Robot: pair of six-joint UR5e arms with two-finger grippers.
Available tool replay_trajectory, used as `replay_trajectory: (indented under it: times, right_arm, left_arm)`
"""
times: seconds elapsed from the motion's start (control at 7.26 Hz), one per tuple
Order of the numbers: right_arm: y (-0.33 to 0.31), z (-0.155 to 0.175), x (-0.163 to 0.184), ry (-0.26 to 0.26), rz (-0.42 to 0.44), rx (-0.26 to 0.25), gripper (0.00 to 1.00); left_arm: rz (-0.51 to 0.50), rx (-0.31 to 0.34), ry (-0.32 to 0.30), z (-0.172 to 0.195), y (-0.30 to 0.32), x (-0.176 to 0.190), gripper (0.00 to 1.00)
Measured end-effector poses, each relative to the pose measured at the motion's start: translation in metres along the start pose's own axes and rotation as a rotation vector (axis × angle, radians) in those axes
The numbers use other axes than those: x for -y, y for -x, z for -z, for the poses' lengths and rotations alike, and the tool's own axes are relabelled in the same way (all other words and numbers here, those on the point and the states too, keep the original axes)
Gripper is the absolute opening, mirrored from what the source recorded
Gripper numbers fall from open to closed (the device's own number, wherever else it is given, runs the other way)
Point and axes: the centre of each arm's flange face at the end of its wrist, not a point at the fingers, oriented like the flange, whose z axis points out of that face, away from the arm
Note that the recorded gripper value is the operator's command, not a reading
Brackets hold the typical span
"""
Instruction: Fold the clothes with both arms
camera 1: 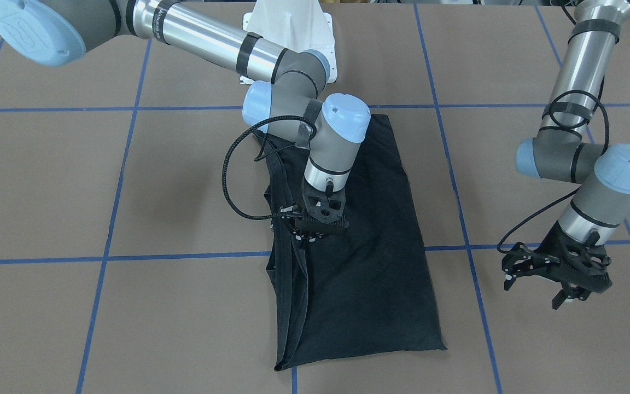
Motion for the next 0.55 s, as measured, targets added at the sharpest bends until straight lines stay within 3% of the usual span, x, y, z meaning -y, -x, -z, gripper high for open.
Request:
replay_trajectory:
  times: [0.55]
  right_arm:
    - [-0.0001,-0.0047,-0.0014,0.003,-0.008,-0.011,0.36]
  left_arm:
    - [0.0,0.001,0.001,-0.0001,0.0006,-0.0002,1.0]
